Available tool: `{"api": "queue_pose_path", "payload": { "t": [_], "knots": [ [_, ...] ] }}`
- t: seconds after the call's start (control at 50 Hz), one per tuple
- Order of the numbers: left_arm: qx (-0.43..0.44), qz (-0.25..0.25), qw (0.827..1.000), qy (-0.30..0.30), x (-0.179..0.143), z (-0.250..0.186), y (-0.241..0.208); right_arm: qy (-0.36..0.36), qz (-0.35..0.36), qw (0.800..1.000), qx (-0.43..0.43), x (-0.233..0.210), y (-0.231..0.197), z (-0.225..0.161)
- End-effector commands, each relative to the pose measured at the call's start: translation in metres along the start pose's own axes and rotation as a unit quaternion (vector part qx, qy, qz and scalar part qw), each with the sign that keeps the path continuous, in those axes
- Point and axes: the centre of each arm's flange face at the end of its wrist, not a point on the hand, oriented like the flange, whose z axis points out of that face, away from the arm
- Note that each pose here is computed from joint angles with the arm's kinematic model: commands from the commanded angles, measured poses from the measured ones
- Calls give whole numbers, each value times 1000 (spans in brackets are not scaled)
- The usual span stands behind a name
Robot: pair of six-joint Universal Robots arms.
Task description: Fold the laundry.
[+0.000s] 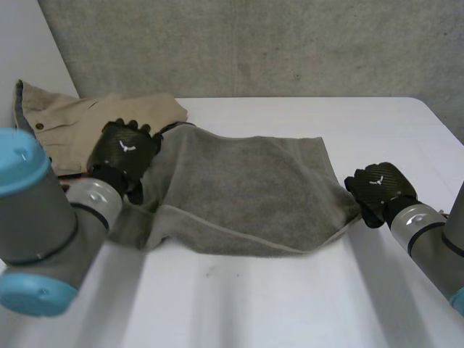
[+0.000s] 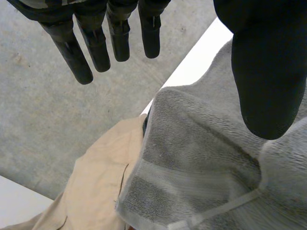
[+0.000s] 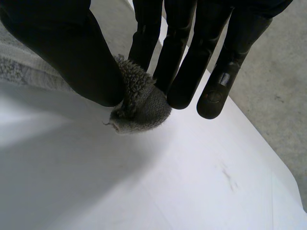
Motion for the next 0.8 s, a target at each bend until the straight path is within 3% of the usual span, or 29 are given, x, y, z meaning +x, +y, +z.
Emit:
{"api": "queue_pose_path", "payload": {
  "t": [0.02, 0.3, 0.5, 0.64, 0.8],
  "knots": [
    [-102, -70, 991, 43, -25, 30, 42, 11, 4, 1000, -7, 9, 5, 2],
    [-182, -91, 978, 47, -31, 57, 97, 19, 5, 1000, -12, 15, 8, 3],
    [-192, -89, 976, 44, -29, 59, 104, 19, 4, 1000, -12, 14, 8, 3],
    [-193, -81, 978, 24, -32, 53, 95, 14, -3, 1000, -26, 18, 7, 0],
    [-136, -75, 988, -10, -56, 2, 42, -19, -110, 990, -86, 38, -15, -42]
  ]
}}
